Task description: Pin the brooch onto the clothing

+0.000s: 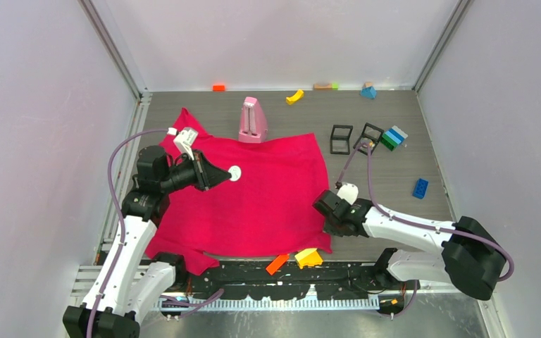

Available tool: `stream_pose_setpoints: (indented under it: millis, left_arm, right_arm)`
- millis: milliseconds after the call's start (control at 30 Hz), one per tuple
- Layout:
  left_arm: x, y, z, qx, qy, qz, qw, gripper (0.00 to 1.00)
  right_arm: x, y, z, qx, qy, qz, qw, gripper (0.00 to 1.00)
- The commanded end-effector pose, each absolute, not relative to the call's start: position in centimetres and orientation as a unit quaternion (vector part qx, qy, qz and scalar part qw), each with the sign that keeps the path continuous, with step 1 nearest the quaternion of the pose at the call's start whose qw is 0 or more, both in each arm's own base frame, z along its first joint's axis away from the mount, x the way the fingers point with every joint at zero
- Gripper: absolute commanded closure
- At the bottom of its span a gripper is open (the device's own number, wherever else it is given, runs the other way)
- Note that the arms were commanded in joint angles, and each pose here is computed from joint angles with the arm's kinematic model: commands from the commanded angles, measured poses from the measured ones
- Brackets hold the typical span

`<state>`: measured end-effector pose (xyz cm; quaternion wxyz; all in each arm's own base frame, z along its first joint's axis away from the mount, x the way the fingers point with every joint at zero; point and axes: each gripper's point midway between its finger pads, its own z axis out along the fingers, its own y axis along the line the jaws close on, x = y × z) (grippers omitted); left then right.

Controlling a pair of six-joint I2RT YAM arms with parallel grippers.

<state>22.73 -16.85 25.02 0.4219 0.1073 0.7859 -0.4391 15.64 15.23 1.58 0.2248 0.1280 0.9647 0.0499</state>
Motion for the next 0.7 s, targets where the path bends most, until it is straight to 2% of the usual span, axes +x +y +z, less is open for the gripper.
stream_pose_setpoints:
  millis: [0,667]
  left_arm:
    - [23.0,-16.6,26.7,0.121,0.774,-0.431,0.448,1.00]
    - [23.0,-16.4,26.4,0.115,0.778,-0.426,0.447,1.00]
  right_arm:
    - [17.2,12.3,2.5,0.144,0.950,-0.017,0.275,0.99]
    - [20.9,5.9,6.2,0.239,0.914,-0.071,0.319,0.99]
